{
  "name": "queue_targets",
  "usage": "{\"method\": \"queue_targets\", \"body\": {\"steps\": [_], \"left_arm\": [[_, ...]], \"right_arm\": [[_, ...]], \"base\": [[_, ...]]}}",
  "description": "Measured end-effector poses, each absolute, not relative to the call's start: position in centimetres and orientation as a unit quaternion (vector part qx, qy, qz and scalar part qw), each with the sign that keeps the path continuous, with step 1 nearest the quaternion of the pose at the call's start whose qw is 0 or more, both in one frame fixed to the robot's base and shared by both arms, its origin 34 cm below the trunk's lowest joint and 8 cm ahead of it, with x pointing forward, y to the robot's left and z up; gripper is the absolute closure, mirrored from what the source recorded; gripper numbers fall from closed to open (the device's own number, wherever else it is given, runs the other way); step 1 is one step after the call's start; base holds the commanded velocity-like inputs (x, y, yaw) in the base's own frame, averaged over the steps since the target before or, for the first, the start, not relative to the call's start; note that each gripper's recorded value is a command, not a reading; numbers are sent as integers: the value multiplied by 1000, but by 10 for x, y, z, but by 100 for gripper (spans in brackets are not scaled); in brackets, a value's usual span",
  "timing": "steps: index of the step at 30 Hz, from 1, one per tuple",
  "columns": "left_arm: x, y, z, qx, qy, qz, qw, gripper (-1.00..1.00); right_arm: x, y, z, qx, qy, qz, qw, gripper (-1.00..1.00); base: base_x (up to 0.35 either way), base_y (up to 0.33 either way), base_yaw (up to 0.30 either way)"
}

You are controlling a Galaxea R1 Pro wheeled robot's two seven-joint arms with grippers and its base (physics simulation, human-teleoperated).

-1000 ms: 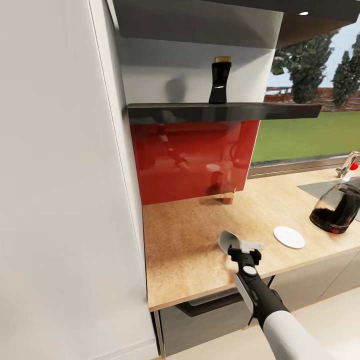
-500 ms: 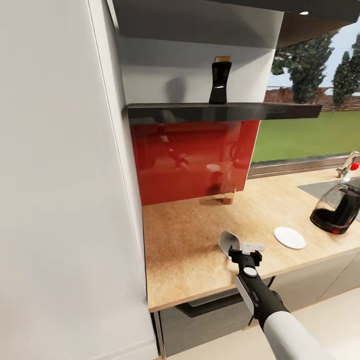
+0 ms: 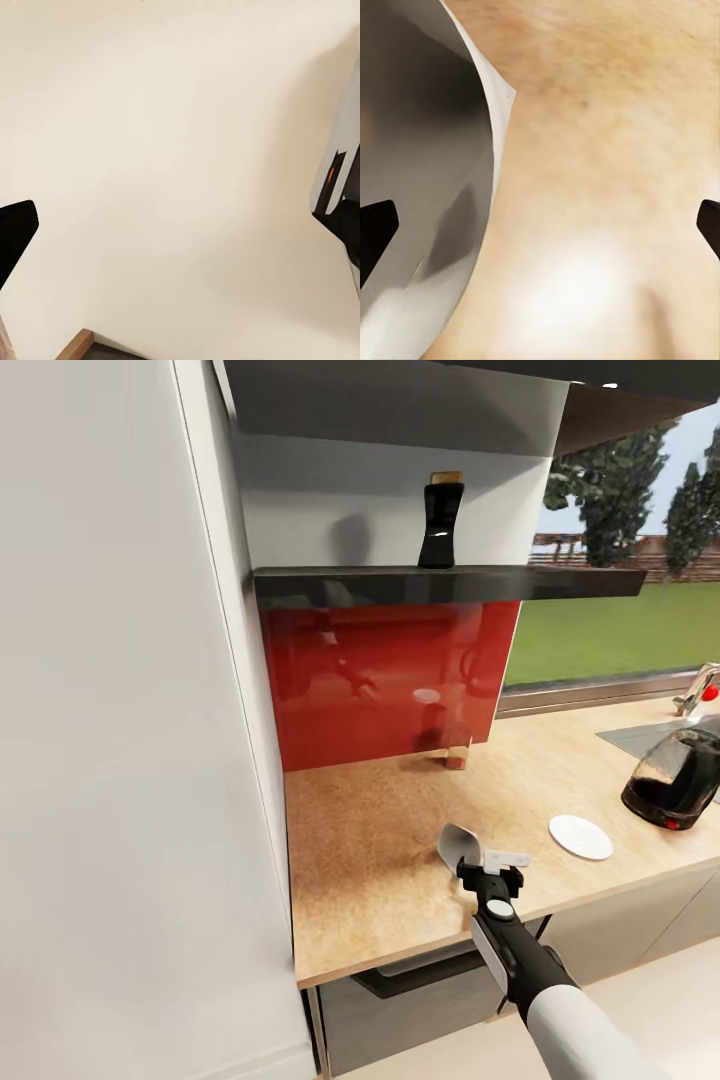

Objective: Set up a coffee station on the kitchen countertop: keep the coffee maker on the countertop, move the bottle of coffee from the kitchen shelf to the counter next to the coffee maker, place a paper coffee filter on top of the coffee maker, put the saucer next to the coffee maker with the coffee cup on the saucer, and place the electric kettle next to the coffee maker.

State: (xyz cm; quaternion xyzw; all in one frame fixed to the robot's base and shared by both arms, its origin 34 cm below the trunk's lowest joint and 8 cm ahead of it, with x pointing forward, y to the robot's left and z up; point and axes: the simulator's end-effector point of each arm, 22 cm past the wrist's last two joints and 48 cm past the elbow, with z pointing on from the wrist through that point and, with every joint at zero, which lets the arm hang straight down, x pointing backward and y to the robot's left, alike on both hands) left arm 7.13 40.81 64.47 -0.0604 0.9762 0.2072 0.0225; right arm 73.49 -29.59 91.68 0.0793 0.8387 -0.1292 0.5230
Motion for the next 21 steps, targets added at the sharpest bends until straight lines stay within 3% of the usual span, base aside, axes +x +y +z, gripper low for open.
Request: {"method": "queue_targets", "body": {"steps": [21], "left_arm": [[71,407,645,-61,976,208,22,-100]], "right_arm": [[729,-296,906,76,845,-130,514,-100]], "base": [[24,0,0]]}}
